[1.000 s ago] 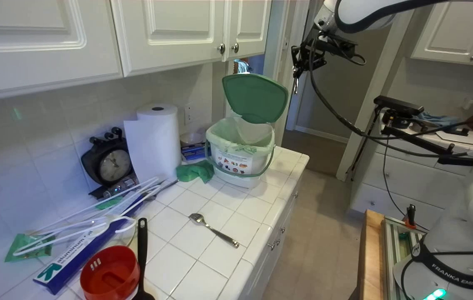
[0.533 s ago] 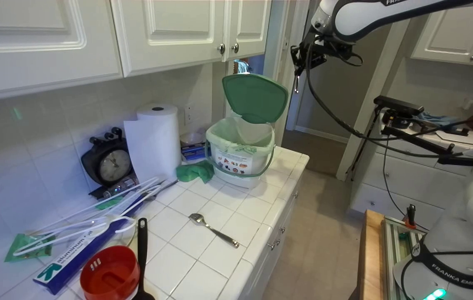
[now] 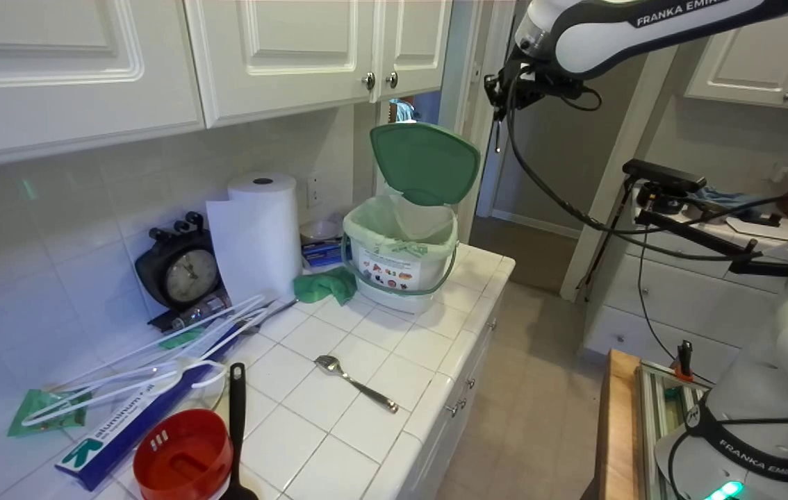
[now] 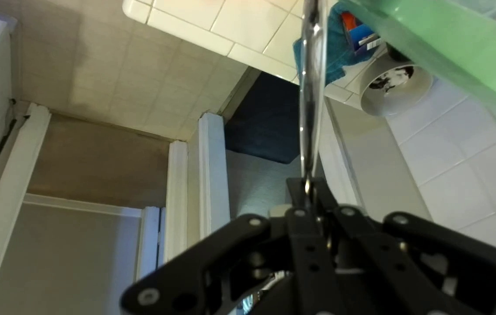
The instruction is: Use the spoon to close the lid of the bin
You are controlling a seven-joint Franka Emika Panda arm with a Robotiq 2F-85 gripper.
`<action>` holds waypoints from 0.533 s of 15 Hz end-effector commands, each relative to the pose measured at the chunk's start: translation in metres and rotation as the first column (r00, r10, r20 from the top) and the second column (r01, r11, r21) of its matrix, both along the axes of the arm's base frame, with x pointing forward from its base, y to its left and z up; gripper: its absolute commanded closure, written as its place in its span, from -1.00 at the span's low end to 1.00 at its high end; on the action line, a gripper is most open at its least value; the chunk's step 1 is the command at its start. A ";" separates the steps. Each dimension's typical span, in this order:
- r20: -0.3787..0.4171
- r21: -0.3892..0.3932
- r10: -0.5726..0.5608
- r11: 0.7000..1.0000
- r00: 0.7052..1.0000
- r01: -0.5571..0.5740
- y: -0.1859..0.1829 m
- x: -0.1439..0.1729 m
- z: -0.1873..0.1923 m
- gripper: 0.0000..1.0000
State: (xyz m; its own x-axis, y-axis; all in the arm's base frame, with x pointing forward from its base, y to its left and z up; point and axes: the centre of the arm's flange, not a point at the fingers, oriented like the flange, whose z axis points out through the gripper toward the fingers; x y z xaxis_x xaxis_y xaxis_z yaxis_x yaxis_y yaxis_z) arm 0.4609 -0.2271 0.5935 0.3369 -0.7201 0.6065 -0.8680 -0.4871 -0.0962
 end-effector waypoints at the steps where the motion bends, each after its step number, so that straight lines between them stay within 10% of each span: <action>1: 0.054 -0.052 -0.007 0.999 0.999 0.010 -0.001 0.020 -0.010 0.92; 8: 0.131 -0.088 0.027 0.996 0.991 -0.015 0.007 0.039 -0.019 0.92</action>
State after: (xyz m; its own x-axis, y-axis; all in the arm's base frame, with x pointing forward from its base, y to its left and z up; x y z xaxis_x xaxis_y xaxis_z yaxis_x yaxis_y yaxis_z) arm 0.4889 -0.2255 0.5747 0.2993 -0.6770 0.6724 -0.8449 -0.5155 -0.1428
